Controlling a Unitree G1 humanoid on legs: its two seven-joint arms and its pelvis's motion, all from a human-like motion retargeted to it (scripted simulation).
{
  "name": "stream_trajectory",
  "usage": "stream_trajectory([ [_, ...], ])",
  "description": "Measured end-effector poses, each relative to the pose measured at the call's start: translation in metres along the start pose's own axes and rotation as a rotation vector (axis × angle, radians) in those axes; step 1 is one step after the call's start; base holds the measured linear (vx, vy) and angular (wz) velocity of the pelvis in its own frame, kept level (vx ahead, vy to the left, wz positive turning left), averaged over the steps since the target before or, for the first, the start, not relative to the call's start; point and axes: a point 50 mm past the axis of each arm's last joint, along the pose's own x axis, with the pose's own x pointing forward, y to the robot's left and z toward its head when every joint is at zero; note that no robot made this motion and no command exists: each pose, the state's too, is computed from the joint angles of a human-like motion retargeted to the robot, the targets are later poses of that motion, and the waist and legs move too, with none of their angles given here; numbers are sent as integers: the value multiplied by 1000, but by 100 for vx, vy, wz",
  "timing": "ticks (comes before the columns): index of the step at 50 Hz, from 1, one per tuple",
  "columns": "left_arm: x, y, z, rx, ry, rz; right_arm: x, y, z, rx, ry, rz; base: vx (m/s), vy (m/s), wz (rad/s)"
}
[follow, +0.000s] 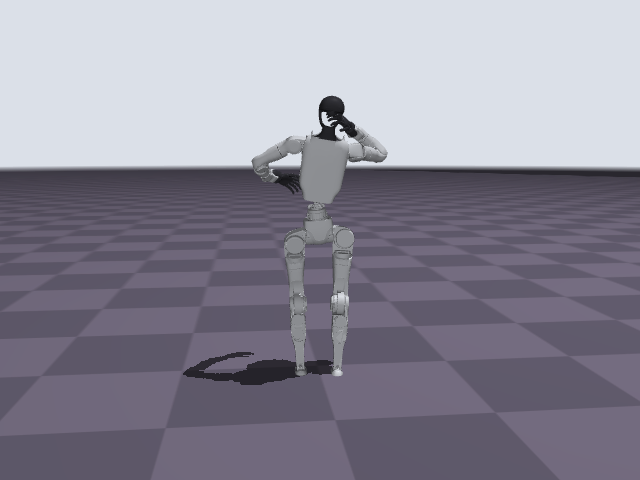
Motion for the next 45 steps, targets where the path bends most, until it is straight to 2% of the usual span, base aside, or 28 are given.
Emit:
stream_trajectory([
  [2, -32, -33, -26, -154, 159, 31, -16, -13, 12, -122, 85, -127, -1, -1, 36],
  [8, -46, -78, -60, -390, 377, 97, -77, -23, -14, -294, 564, -159, -3, -1, 69],
  [10, -40, -83, -64, -399, 405, 70, -118, -15, -25, -281, 841, -102, -12, -1, 126],
  [13, -17, -81, -64, -347, 404, -6, -221, 3, -26, -188, 1417, 84, -13, -1, 170],
  [17, 23, -80, -56, -264, 357, -91, -365, 28, 62, 54, 2221, 399, -16, 2, 195],
  [20, 44, -84, -47, -240, 320, -119, -409, 63, 149, 344, 2609, 578, -20, 4, 197],
  [22, 47, -93, -45, -255, 319, -136, -414, 98, 191, 587, 2732, 682, -18, 4, 184],
  [25, 38, -111, -50, -314, 362, -153, -400, 162, 223, 958, 2716, 794, -14, 4, 150],
  [30, -14, -152, -73, -439, 561, -199, -337, 278, 218, 1466, 2358, 838, -8, 3, 130],
  [33, -38, -173, -82, -483, 671, -250, -298, 320, 210, 1629, 2144, 855, -5, 3, 151],
  [38, -58, -189, -94, -503, 797, -275, -259, 351, 212, 1737, 1916, 947, 1, 0, 126],
  [45, -64, -174, -107, -496, 862, -232, -252, 342, 263, 1904, 1917, 1079, 5, -4, 100],
])
